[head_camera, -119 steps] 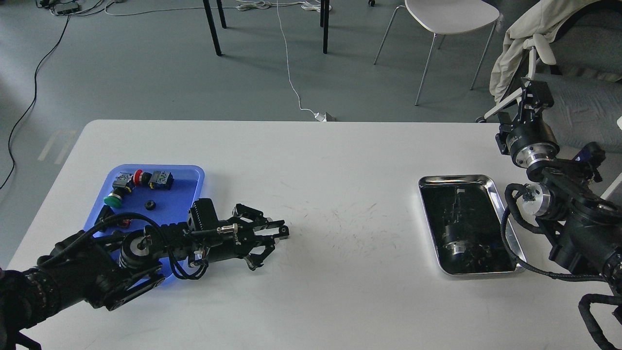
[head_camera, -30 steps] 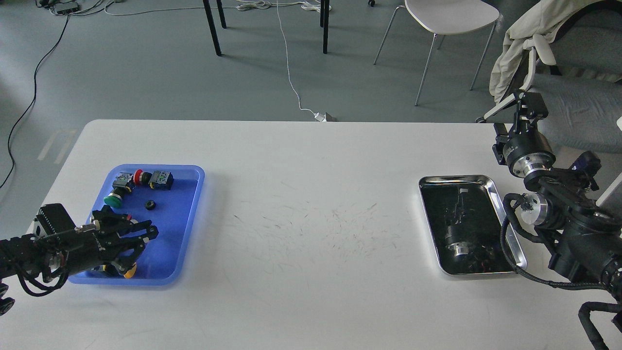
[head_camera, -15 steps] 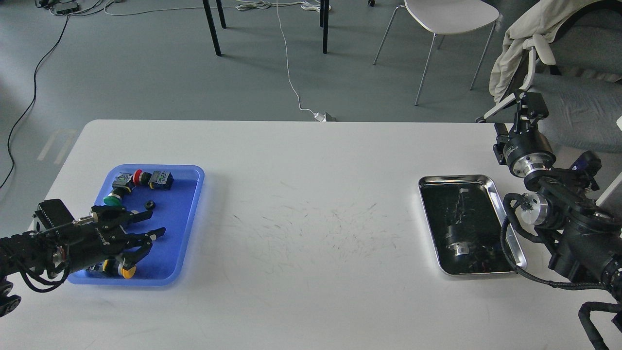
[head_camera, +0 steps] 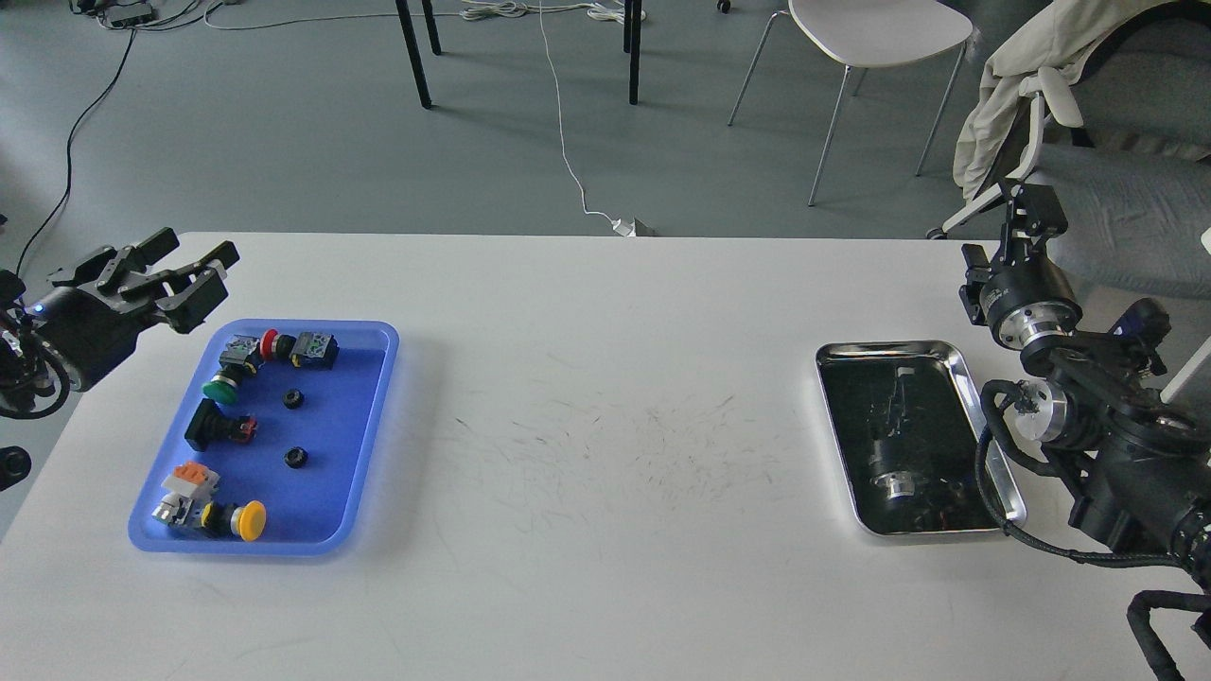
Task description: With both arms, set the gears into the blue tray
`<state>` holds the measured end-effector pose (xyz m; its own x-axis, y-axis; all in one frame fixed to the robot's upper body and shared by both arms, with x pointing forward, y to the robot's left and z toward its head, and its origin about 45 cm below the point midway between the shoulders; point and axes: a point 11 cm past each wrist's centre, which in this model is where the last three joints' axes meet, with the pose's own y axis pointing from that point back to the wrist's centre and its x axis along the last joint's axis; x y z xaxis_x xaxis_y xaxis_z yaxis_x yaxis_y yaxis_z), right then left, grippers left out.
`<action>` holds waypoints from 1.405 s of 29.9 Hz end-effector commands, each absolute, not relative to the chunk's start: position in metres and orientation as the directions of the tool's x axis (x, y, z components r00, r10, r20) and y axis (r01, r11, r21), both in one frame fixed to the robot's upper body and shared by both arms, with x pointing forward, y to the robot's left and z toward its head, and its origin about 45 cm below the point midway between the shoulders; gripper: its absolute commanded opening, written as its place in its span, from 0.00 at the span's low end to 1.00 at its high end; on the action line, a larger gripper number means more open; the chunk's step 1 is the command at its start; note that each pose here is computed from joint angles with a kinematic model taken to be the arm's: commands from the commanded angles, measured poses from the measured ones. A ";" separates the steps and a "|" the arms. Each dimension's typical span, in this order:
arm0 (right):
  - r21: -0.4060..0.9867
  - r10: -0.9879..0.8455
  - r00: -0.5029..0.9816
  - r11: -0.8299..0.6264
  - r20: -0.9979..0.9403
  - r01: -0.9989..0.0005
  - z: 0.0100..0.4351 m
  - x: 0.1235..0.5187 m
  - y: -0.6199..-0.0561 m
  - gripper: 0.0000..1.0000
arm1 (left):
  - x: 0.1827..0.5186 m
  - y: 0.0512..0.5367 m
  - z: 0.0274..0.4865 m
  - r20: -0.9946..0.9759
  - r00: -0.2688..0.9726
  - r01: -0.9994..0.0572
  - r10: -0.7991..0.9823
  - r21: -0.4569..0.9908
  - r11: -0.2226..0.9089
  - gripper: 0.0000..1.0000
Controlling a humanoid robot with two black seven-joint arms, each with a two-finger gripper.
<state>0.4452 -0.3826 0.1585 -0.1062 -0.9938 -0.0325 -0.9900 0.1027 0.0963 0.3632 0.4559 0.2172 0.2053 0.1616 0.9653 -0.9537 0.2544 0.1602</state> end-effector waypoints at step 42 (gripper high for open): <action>0.151 -0.912 -0.014 -0.053 -0.409 -0.987 0.200 0.447 -0.369 0.99 | 0.424 0.418 0.262 -0.117 0.320 -0.946 0.940 0.007 0.323 0.98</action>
